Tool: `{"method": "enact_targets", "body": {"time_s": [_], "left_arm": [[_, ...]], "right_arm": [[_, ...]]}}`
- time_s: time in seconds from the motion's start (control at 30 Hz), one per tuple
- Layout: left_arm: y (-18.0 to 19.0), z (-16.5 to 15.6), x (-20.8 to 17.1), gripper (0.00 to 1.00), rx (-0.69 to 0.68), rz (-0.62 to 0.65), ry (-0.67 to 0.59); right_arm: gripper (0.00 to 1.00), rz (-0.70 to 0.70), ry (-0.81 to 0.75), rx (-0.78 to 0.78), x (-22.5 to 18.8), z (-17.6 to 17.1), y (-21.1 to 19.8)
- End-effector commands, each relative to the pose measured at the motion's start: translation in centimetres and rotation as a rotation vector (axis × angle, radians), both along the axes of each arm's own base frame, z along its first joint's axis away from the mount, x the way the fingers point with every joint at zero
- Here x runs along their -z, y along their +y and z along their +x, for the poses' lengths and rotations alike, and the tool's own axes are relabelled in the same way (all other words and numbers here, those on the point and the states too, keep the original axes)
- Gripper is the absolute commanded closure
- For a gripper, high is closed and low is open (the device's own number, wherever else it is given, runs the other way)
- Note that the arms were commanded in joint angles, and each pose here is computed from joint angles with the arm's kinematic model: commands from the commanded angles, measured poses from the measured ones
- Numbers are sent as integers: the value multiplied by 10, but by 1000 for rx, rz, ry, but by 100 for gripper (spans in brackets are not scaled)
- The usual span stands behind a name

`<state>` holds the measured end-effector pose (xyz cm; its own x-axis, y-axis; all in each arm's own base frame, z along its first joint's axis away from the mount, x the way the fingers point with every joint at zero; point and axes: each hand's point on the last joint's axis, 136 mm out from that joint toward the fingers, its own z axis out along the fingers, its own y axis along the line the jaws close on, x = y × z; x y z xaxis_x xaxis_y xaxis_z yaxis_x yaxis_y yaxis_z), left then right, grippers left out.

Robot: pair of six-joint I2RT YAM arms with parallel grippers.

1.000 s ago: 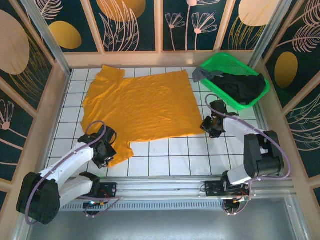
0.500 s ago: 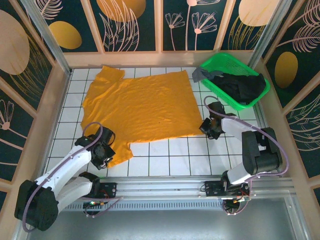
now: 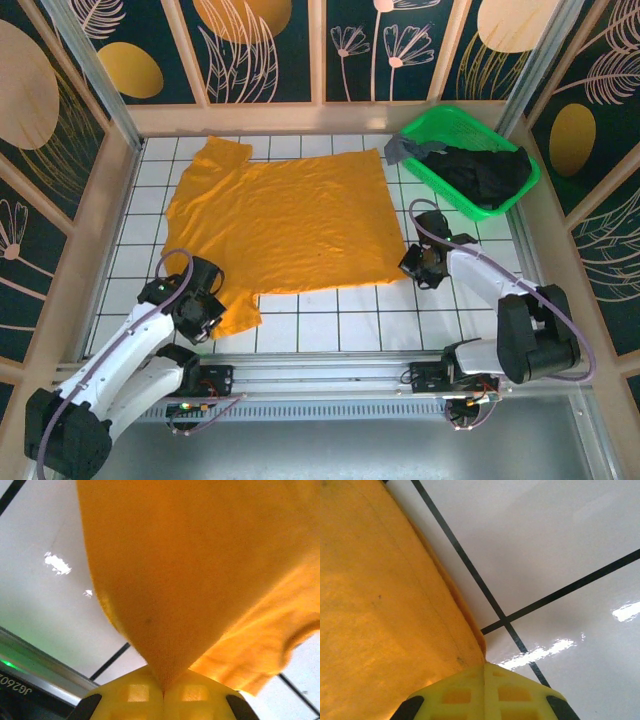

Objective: Fold and stack the t-shirts

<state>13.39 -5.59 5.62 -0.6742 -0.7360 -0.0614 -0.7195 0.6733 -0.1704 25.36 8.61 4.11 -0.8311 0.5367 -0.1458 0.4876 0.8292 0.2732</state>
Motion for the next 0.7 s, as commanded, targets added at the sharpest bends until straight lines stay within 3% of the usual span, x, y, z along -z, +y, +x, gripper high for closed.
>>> {"method": "enact_targets", "body": {"time_s": [0.0,0.17,0.43,0.67], "left_arm": [[-11,47,-33,100,-21,-15,-153],[-25,107,-64,100,-30,-43,-264],[-2,182,-103,100,-46,3,-388],[20,222,-108,100,-47,103,-407]], "right_arm": [[100,19,13,42,-6,9,0],[100,76,-34,86,-27,44,5],[100,165,-64,170,-37,99,10],[100,145,-79,211,-38,138,7]]}}
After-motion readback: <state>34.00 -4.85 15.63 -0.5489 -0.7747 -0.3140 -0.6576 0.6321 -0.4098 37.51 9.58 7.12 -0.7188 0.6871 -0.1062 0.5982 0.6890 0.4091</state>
